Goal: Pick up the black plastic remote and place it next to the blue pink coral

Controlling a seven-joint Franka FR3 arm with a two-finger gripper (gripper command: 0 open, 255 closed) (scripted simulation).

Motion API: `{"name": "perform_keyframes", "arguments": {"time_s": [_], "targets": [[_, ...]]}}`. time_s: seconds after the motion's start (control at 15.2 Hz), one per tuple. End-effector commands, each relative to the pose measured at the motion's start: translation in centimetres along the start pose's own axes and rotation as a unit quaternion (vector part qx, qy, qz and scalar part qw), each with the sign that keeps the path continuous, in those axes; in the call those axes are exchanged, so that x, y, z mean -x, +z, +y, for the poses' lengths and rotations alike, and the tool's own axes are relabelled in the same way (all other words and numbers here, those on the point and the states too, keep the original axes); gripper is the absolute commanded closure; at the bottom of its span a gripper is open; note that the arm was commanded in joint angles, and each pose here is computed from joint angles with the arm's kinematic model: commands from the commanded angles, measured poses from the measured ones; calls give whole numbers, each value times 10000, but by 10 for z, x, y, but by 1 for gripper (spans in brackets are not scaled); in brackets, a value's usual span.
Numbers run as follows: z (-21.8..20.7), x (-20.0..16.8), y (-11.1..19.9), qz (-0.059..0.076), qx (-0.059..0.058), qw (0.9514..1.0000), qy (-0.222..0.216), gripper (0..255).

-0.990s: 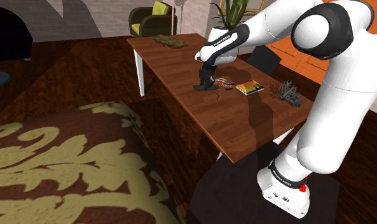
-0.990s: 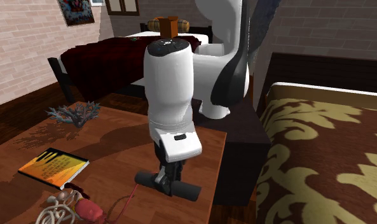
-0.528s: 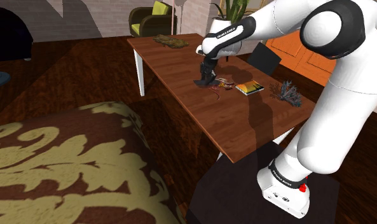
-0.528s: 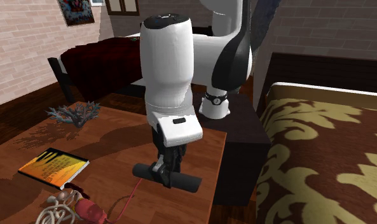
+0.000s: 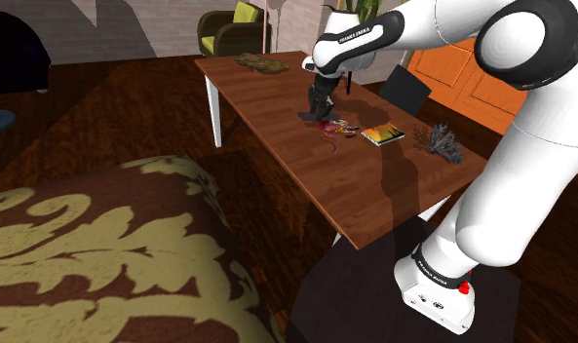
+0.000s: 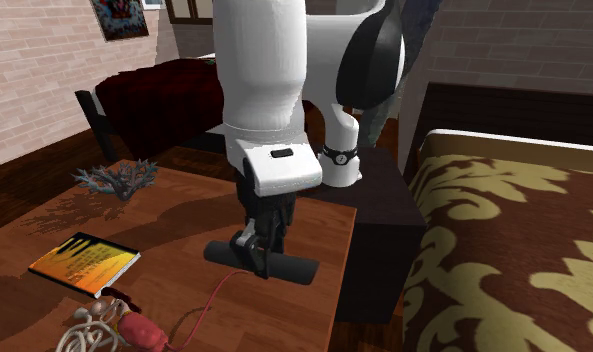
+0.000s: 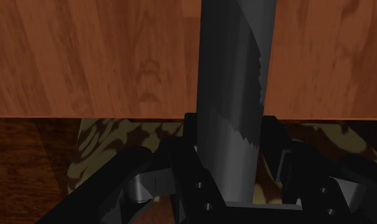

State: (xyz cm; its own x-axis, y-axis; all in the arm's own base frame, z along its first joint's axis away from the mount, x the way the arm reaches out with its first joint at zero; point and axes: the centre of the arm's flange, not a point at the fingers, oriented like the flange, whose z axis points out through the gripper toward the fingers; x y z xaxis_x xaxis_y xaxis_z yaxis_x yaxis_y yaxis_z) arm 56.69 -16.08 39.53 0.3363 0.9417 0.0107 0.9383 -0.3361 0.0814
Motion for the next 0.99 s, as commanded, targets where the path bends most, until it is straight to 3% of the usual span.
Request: {"name": "perform_keyframes", "arguments": {"time_s": [0.0,0.13,0.92], "targets": [[1,0,-11,0,-1,10000,1,255],[1,0,-16,0,-1,10000,1,255],[-98,123,-25,0,-1,10000,1,255]]}}
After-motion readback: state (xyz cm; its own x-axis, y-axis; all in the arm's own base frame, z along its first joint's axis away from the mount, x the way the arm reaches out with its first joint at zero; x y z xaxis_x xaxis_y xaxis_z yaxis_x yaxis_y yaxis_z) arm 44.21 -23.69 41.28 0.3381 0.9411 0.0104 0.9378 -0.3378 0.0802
